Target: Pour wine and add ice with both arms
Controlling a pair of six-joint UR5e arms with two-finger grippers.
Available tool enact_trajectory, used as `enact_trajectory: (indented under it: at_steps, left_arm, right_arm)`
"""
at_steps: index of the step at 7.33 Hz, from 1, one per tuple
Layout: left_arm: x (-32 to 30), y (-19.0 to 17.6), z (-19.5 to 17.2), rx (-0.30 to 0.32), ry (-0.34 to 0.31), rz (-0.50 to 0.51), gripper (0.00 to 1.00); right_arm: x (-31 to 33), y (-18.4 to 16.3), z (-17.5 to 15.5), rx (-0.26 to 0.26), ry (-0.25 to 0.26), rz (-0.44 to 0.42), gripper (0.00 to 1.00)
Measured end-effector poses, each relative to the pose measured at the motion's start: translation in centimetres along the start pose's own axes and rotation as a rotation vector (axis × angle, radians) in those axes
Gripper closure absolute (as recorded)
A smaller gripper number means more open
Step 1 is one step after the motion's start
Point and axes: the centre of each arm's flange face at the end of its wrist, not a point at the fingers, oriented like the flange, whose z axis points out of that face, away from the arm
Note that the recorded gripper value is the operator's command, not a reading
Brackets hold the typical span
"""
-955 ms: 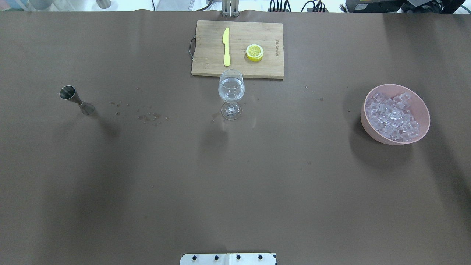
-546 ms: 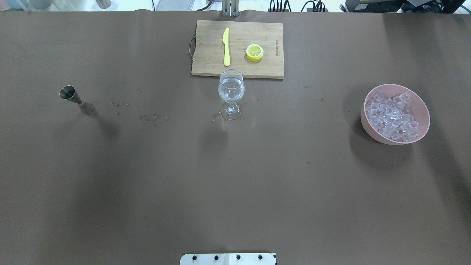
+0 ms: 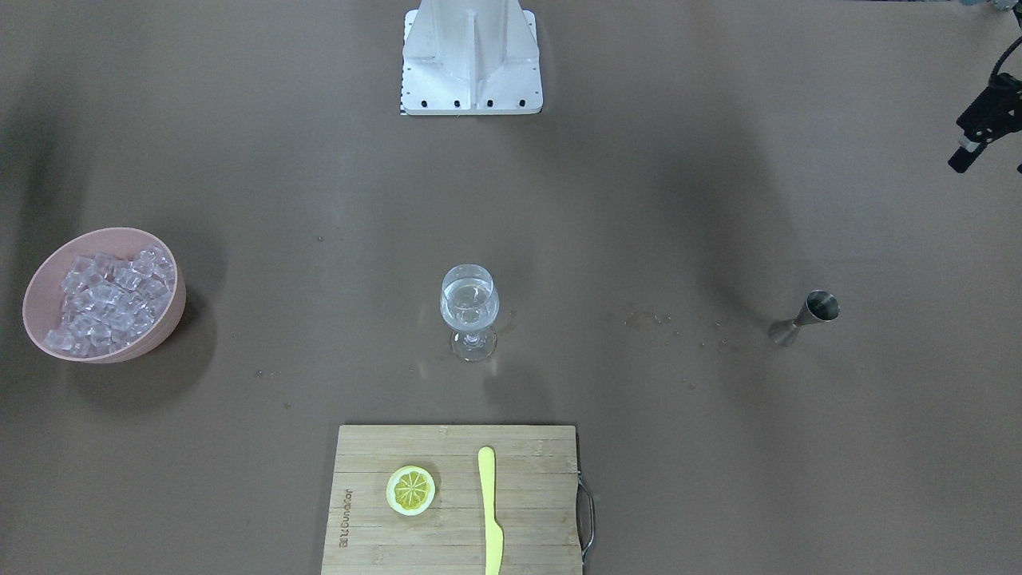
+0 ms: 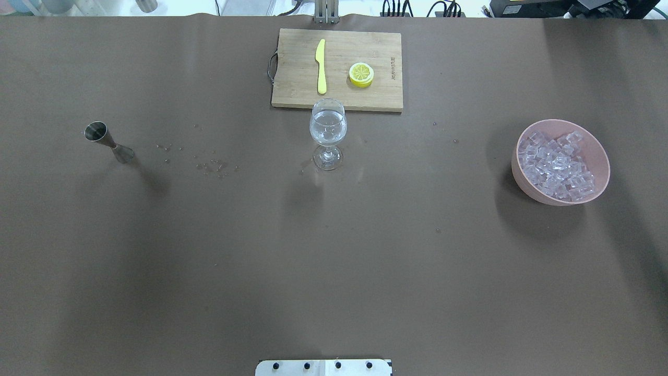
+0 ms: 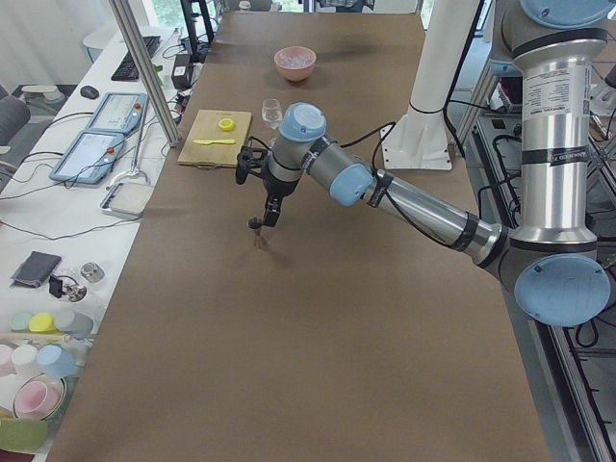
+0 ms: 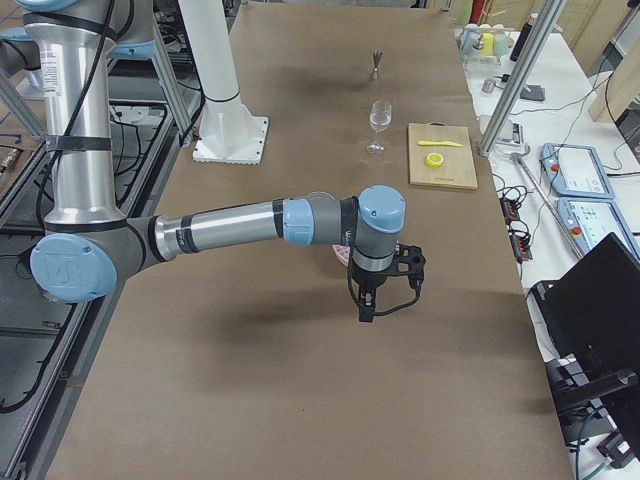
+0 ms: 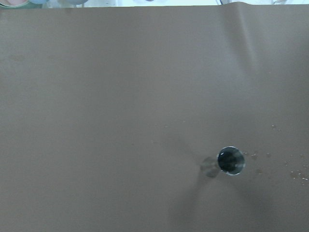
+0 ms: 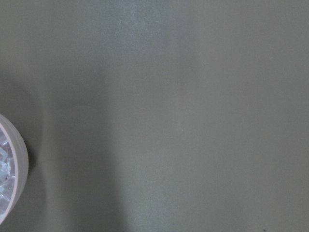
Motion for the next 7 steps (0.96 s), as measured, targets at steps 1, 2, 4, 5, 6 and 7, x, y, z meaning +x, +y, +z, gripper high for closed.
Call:
enact_trajectory:
  at_steps: [1, 2, 4, 5, 6, 7]
  left_arm:
    - [2.5, 1.1, 1.6, 0.022, -0.038, -0.041, 0.02]
    - [5.1, 2.5, 3.0, 0.054, -0.072, -0.085, 0.02]
    - [10.5, 6.7, 6.7, 0.164, -0.149, -0.146, 0.02]
    - [11.9, 8.7, 8.4, 0.223, -0.186, -0.153, 0.02]
    - [12.3, 9.9, 9.3, 0.270, -0.216, -0.154, 0.02]
    - [12.3, 11.1, 10.3, 0.319, -0.249, -0.154, 0.02]
  right_arm:
    - [-0.1, 0.0, 0.1, -0.002, -0.005, 0.000, 0.00]
    - [-0.1, 0.1, 0.2, -0.005, -0.015, 0.001, 0.00]
    - [-0.2, 0.1, 0.3, -0.007, -0.023, 0.002, 0.00]
    - [-0.2, 0.1, 0.2, -0.007, -0.027, 0.002, 0.00]
    - [-0.3, 0.1, 0.2, -0.007, -0.033, 0.001, 0.00]
    - [-0.4, 0.1, 0.2, -0.006, -0.036, 0.000, 0.00]
